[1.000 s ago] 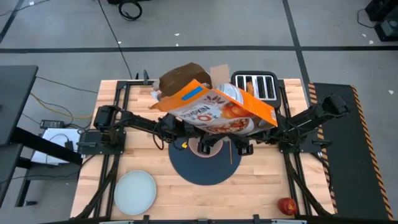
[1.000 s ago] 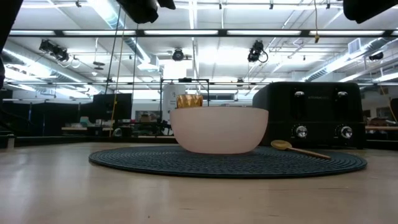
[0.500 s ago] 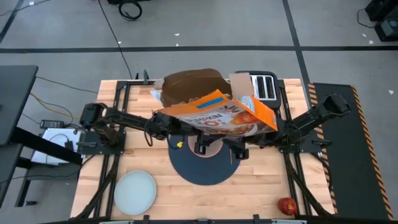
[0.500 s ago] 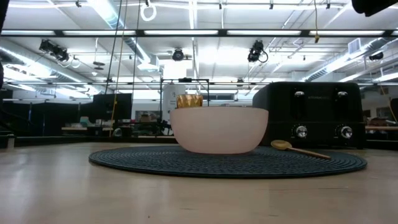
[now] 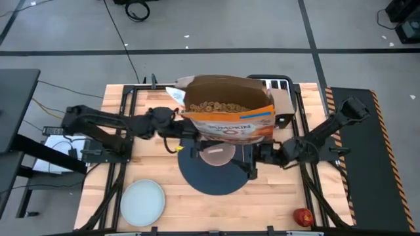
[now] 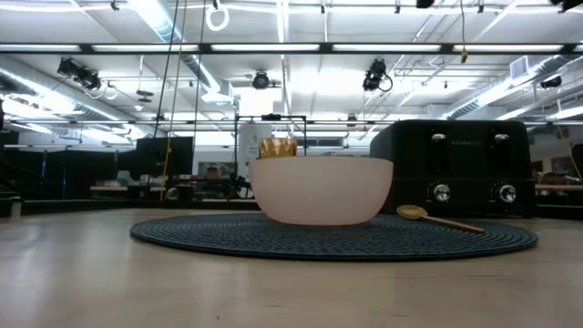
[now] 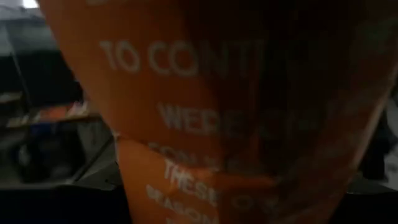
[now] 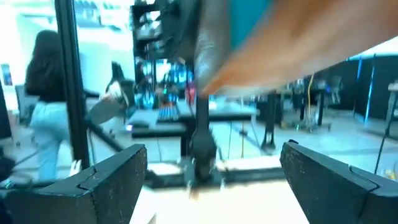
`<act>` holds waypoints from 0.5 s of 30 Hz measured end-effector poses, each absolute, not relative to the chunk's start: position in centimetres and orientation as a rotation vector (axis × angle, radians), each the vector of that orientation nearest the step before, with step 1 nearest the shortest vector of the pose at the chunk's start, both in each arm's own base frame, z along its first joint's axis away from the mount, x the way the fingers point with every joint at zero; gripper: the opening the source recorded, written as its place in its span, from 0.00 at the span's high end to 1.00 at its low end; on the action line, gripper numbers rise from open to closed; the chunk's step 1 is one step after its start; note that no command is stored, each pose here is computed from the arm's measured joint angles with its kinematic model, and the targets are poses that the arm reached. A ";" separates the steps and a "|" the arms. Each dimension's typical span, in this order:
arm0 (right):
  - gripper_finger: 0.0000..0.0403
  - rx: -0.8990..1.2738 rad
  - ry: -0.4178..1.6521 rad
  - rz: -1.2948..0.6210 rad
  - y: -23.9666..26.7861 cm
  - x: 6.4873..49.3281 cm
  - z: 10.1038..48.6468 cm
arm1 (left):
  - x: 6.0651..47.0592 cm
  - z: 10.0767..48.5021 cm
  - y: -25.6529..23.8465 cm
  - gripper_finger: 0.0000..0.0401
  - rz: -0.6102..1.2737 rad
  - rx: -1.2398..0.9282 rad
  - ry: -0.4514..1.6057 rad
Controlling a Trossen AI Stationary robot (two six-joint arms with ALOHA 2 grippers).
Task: Arrange a breakfast setting
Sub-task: Pour the cereal from the cereal box into the bowl
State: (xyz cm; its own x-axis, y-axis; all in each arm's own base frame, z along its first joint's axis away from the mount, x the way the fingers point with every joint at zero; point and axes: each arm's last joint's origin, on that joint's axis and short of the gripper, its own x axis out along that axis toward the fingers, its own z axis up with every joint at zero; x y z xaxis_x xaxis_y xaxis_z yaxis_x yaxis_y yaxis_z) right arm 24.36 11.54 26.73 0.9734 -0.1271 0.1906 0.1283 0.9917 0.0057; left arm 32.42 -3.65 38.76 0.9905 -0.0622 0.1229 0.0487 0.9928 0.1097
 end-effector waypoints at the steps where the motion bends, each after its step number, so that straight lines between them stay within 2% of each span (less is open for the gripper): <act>1: 0.08 0.002 -0.172 -0.120 12.0 24.2 26.5 | 31.6 38.8 -3.5 0.30 -0.041 0.108 -0.066; 9: 0.10 0.071 -0.080 0.002 16.4 21.5 25.5 | 24.6 39.8 -3.2 0.30 -0.040 0.096 0.232; 15: 0.11 0.044 -0.079 -0.138 17.4 20.0 25.7 | 20.7 38.8 -4.0 0.30 -0.090 0.025 0.465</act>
